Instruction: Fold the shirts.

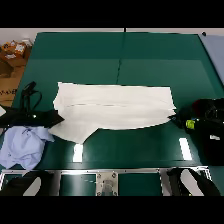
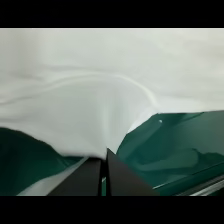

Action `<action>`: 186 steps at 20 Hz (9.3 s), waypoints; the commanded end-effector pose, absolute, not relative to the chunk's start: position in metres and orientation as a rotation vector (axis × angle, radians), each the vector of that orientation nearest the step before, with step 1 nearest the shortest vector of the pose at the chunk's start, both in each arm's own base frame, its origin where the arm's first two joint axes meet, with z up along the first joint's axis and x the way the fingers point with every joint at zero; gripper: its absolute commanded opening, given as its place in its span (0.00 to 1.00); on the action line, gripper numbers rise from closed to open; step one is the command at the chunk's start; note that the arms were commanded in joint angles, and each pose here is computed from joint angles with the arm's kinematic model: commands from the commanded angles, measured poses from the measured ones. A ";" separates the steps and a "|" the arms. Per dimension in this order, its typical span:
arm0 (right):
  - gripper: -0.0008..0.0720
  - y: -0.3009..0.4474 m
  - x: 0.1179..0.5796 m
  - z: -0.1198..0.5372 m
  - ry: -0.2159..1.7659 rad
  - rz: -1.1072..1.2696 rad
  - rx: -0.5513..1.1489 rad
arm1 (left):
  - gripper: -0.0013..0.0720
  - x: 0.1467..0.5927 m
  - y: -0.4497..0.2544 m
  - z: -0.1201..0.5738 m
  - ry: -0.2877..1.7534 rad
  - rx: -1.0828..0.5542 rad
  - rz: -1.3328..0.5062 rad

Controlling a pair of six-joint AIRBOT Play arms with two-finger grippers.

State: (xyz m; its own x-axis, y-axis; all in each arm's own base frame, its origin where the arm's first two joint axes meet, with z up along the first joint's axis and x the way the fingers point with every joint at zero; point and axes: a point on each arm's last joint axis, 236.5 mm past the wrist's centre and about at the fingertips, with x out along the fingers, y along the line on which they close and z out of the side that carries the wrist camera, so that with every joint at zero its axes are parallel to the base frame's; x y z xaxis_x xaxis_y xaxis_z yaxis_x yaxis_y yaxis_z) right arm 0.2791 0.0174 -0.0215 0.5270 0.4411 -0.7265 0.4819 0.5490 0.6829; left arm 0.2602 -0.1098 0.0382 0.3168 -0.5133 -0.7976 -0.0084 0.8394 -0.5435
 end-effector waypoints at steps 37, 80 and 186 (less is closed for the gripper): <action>0.49 -0.017 0.452 -0.102 1.372 0.207 0.741 | 0.05 0.501 -0.135 0.029 1.067 -0.587 -0.598; 0.03 0.422 0.445 0.075 0.935 0.777 0.660 | 0.05 0.490 -0.024 0.027 1.453 -0.103 -0.143; 0.03 0.031 0.364 0.041 1.242 0.037 0.371 | 0.05 0.354 -0.080 0.048 1.470 -0.119 -0.251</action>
